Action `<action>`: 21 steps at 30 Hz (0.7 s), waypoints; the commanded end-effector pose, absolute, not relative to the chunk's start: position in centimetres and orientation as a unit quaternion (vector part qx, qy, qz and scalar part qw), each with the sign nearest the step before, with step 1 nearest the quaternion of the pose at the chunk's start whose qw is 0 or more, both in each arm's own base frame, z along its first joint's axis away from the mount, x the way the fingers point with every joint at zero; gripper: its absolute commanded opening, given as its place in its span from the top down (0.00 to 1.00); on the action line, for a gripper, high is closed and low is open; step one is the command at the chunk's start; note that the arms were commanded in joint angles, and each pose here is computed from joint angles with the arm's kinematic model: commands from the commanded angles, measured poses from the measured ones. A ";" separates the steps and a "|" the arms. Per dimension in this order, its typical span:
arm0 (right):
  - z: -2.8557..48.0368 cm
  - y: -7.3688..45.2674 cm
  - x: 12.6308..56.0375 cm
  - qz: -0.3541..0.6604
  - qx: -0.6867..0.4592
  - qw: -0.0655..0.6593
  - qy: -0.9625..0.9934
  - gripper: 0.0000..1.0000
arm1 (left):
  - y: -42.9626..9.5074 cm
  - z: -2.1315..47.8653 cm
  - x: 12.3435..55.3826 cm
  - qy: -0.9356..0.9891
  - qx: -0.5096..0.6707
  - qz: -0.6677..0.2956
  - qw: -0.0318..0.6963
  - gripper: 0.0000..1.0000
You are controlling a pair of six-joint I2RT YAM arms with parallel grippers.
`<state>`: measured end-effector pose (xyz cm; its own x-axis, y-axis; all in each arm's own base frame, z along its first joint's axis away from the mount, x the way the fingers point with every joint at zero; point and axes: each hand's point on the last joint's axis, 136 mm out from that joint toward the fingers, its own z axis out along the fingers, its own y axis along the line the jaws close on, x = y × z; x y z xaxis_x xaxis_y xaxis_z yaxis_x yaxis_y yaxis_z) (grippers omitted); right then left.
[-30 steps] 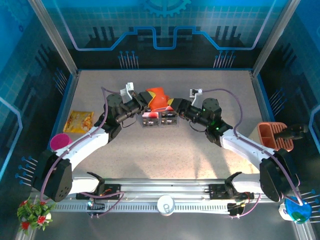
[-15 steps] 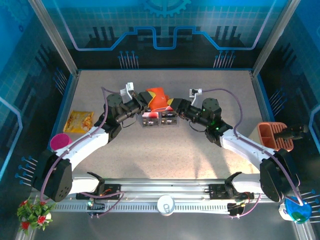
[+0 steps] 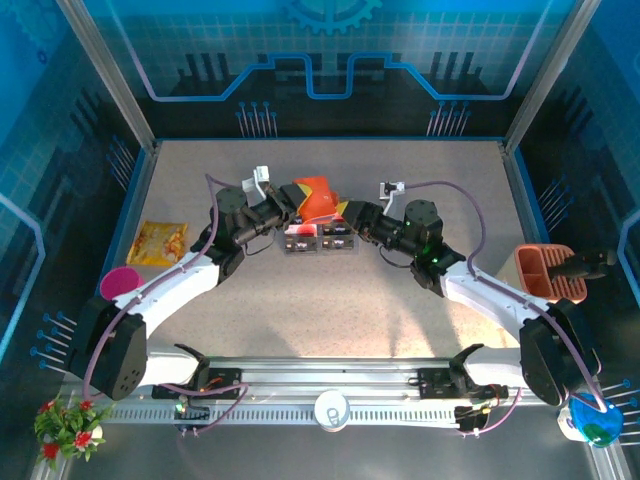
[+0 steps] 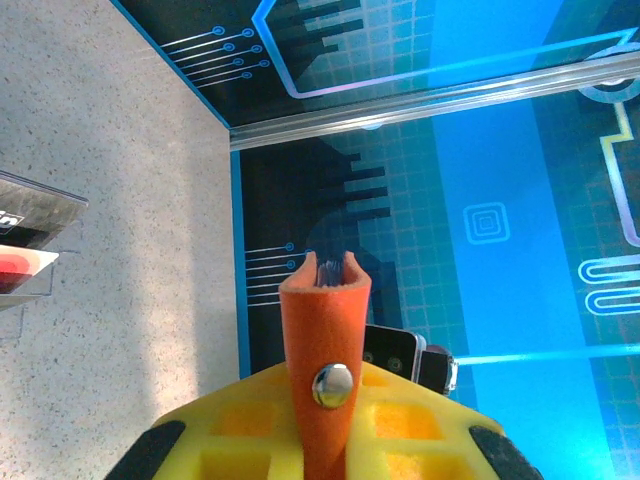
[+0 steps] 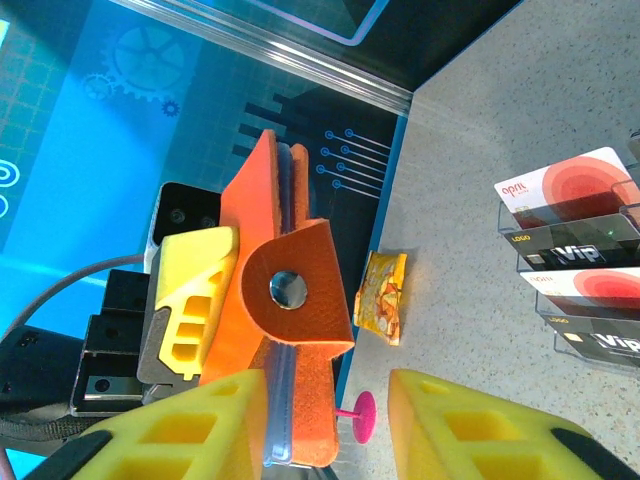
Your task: Put the credit cards into the card holder
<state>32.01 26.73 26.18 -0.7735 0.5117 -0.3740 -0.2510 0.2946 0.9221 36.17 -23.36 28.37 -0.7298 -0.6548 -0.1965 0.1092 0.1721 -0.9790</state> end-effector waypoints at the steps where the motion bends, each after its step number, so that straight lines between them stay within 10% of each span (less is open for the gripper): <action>1: 26.4 26.7 32.5 0.593 0.092 0.330 0.729 0.62 | -23.8 30.3 36.4 0.681 -0.182 -0.629 0.327 1.00; 21: 28.1 28.1 32.1 0.629 0.076 0.315 0.707 0.60 | -23.9 30.2 36.5 0.680 -0.184 -0.631 0.325 1.00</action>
<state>32.50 27.47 26.81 -0.7853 0.5145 -0.3444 -0.2523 0.2419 0.9369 36.51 -23.36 27.97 -0.7257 -0.6601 -0.1939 0.1019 0.1757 -0.9792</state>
